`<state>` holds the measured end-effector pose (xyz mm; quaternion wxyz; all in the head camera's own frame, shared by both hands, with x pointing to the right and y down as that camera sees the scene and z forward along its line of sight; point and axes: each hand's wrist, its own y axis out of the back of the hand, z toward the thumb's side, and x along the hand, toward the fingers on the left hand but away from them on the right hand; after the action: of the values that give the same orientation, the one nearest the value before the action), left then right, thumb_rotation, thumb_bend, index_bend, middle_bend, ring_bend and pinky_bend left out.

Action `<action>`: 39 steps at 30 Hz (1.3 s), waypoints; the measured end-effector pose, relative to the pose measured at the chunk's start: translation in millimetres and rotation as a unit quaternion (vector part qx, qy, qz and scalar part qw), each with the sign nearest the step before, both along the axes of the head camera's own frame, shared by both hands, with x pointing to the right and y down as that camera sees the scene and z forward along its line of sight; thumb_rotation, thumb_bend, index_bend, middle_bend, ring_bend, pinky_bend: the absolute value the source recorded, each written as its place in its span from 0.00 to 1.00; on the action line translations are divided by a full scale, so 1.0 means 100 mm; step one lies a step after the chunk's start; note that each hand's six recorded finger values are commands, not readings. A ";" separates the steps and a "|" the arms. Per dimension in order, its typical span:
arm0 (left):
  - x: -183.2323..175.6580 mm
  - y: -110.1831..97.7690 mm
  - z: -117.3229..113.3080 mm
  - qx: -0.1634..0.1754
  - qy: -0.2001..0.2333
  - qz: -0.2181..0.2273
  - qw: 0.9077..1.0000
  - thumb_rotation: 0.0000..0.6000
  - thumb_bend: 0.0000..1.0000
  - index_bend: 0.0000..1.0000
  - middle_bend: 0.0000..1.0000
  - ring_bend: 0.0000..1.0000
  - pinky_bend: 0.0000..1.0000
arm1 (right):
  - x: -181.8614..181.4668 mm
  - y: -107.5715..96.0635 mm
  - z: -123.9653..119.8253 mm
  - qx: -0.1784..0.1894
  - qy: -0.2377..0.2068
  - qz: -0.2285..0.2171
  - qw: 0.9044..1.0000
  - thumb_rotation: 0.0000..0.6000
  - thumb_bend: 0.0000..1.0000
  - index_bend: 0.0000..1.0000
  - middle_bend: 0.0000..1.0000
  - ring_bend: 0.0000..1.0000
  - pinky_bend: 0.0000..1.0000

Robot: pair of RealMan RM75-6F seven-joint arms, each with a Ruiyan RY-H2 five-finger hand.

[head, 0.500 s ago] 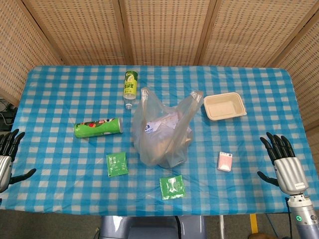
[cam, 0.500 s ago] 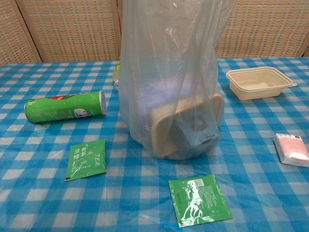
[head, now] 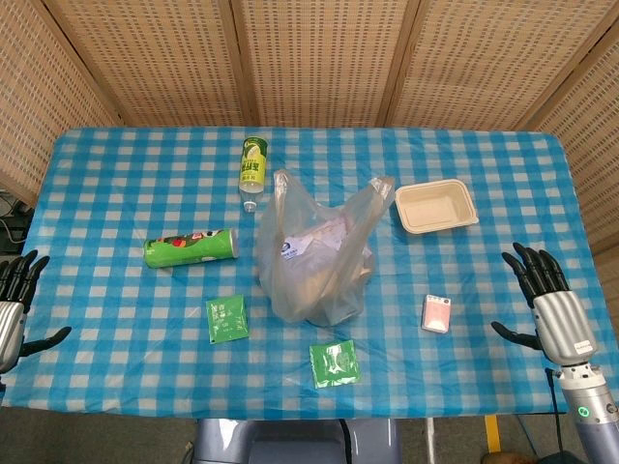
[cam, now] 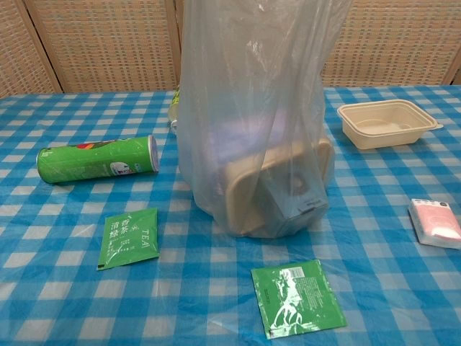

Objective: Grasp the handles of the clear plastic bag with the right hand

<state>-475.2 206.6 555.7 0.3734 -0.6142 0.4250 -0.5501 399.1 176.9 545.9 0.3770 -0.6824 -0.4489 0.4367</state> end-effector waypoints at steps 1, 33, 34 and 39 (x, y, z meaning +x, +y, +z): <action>-0.01 -0.01 0.01 0.000 -0.001 -0.001 1.000 1.00 0.00 0.00 0.00 0.00 0.00 | -0.02 -0.04 -0.02 -0.004 -0.017 0.001 1.000 1.00 0.00 0.00 0.00 0.00 0.00; -0.19 -0.16 0.17 -0.021 -0.008 -0.033 0.999 1.00 0.00 0.00 0.00 0.00 0.00 | -1.54 -1.34 -0.35 -0.292 -0.479 0.016 0.827 1.00 0.00 0.20 0.20 0.08 0.11; -0.19 -0.16 0.17 -0.021 -0.008 -0.033 0.999 1.00 0.00 0.00 0.00 0.00 0.00 | -1.54 -1.34 -0.35 -0.292 -0.479 0.016 0.828 1.00 0.00 0.20 0.20 0.08 0.11; -0.19 -0.16 0.17 -0.022 -0.009 -0.033 0.999 1.00 0.00 0.00 0.00 0.00 0.00 | -1.54 -1.33 -0.36 -0.291 -0.486 0.021 0.824 1.00 0.00 0.22 0.22 0.10 0.11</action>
<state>-493.7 190.5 573.1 0.3452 -0.6032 0.4291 -0.5769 245.1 44.3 510.4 -0.1149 -0.8746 -0.4406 0.1666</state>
